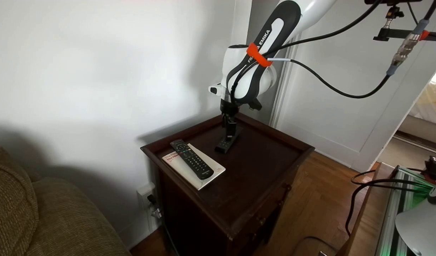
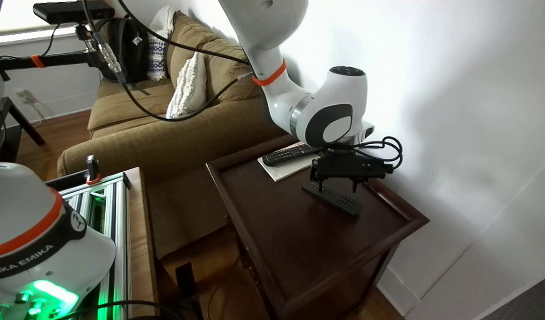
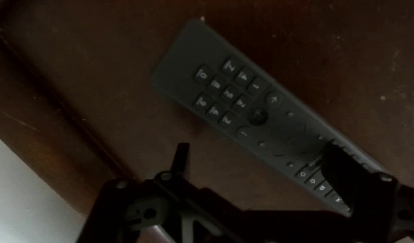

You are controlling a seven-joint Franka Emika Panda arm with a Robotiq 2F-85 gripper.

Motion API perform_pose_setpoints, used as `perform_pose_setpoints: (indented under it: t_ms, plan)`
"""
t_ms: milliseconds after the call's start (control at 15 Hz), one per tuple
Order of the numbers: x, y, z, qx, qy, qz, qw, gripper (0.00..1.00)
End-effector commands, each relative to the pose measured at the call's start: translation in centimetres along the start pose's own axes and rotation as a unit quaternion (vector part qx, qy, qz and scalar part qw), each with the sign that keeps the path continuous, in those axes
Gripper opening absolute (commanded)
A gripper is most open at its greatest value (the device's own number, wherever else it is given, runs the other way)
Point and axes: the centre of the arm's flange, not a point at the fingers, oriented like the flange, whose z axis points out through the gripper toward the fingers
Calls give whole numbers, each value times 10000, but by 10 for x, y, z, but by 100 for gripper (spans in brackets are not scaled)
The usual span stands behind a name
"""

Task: Turn the grey remote control to the right

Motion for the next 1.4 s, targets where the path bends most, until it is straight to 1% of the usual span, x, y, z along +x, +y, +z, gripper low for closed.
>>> perform_pose_setpoints:
  t_ms: [0,133,333,400,533,733,1067,1133,1200,1333]
  plan:
    - [2,3,13,36,48,-270,9996,100]
    - [3,3,10,98,46,-345,9993,100]
    - [2,0,6,328,-28,-511,9981,100]
    - [2,-2,6,524,-31,-609,9968,100]
    - [1,-5,3,717,-177,-716,9947,100]
    - [-3,-4,4,770,-347,-849,9928,100]
    - [-9,-3,10,780,-317,-1031,9911,100]
    - [-11,-3,11,785,-302,-1061,9908,91]
    - [-12,-3,11,803,-300,-1076,9905,74]
    - [-14,-2,11,802,-289,-1079,9905,58]
